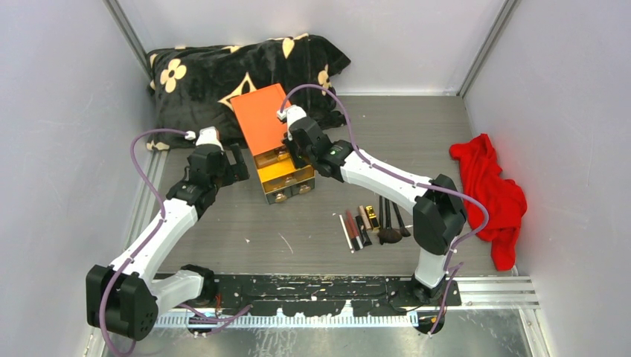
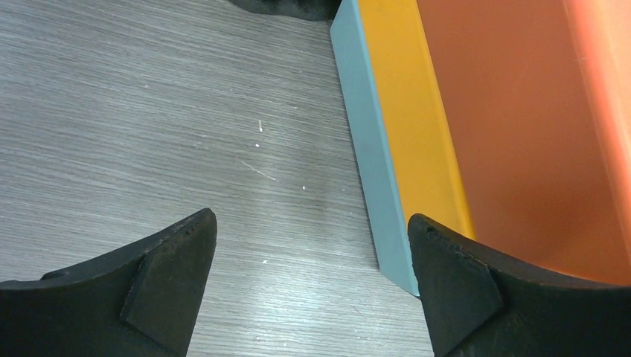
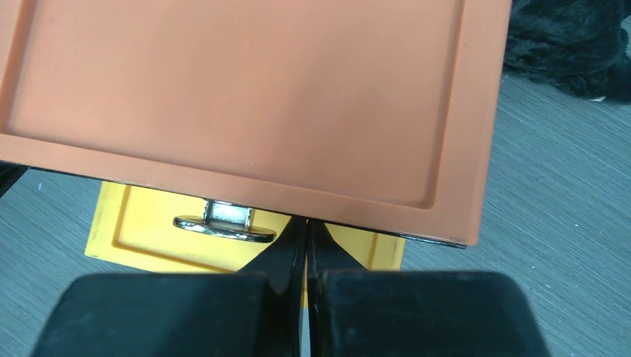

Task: Organize the makeup
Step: Close the drawer in the storage box.

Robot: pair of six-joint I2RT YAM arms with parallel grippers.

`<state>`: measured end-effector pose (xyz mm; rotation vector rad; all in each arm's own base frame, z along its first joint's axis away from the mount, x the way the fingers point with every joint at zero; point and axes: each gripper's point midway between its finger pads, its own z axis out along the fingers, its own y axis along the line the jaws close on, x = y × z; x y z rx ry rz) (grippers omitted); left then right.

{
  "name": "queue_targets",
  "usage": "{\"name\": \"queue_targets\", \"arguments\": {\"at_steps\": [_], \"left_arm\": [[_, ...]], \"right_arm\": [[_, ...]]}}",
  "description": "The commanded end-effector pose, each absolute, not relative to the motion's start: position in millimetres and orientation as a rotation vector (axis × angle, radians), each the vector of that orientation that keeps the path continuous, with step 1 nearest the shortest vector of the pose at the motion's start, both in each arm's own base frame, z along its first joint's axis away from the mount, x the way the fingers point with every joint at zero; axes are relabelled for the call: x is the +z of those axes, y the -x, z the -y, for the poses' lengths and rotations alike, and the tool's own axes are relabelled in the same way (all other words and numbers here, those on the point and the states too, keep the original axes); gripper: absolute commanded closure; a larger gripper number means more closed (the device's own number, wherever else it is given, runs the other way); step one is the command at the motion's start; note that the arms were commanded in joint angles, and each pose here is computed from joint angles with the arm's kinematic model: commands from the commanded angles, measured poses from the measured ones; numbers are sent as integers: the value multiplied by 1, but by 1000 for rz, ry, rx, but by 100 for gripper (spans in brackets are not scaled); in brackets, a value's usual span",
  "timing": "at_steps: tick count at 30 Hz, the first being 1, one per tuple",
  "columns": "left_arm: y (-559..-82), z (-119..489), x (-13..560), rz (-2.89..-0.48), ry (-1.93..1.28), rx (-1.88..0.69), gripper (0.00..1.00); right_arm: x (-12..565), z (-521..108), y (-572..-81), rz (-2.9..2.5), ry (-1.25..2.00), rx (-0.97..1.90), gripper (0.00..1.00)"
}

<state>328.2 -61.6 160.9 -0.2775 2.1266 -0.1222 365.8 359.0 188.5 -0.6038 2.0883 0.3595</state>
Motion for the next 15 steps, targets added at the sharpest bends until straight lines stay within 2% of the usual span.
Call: {"name": "queue_targets", "arguments": {"at_steps": [1, 9, 15], "left_arm": [[-331, 56, 183, -2062, 292, -112, 0], [-329, 53, 233, -1988, 304, -132, 0], [-347, 66, 283, -1954, 295, -195, 0]], "right_arm": [[218, -360, -380, -1990, 540, 347, 92], [224, -337, -351, -2022, 542, 380, 80], [245, -312, -327, -1991, 513, 408, 78]]}}
